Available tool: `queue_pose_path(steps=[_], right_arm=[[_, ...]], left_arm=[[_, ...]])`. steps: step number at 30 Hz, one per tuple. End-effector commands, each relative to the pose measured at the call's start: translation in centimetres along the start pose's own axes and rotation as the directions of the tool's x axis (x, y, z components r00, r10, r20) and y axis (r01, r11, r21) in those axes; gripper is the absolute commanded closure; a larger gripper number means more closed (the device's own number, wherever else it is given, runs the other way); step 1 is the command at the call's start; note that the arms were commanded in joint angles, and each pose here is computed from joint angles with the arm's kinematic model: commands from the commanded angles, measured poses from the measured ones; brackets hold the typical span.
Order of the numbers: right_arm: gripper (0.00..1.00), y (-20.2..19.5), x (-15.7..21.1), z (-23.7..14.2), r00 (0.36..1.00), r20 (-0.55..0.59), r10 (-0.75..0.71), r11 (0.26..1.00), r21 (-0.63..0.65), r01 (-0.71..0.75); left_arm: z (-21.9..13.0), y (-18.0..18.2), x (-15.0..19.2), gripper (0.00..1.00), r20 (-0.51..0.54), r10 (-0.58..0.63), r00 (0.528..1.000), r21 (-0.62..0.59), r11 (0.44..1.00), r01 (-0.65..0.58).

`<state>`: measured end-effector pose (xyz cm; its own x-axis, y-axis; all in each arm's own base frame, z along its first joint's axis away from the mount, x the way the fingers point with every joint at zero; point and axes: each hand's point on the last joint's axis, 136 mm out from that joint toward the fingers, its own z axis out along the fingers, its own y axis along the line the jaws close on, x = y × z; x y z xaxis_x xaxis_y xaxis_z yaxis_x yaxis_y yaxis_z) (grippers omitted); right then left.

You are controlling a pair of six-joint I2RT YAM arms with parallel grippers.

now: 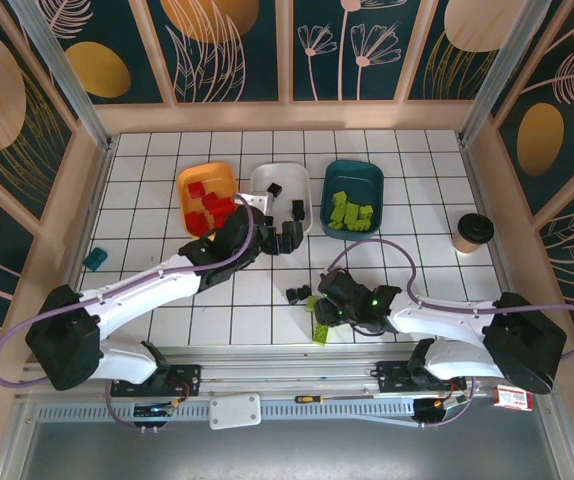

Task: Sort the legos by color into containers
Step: Pick up the lego from the bottom-center of the table, then place the lego in the container.

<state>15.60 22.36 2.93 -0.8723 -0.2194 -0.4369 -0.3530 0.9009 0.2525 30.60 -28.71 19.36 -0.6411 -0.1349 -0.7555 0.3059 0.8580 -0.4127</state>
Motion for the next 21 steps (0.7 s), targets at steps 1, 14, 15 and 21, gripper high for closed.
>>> queue_pose_path(steps=[1,14,15,21], right_arm=[[0.71,-0.7,-1.3,0.0,0.999,0.048,0.022,0.999,0.037,-0.024],[0.86,0.5,-14.6,-7.0,0.929,0.369,0.044,0.998,-0.066,-0.021],[0.86,1.0,-15.9,-7.1,0.923,0.384,0.033,0.997,-0.072,-0.006],[0.86,3.7,-24.3,-4.3,0.903,0.429,0.003,0.994,-0.104,0.046]], left_arm=[[-0.9,0.9,-0.6,0.01,0.039,-0.018,0.999,-0.027,0.999,0.019],[-3.7,5.5,2.7,0.02,0.043,-0.057,0.997,-0.123,0.991,0.062],[-3.9,5.8,3.1,0.02,0.041,-0.062,0.997,-0.125,0.99,0.067],[-4.6,7.8,5.7,0.01,-0.001,-0.088,0.996,-0.167,0.982,0.087]])
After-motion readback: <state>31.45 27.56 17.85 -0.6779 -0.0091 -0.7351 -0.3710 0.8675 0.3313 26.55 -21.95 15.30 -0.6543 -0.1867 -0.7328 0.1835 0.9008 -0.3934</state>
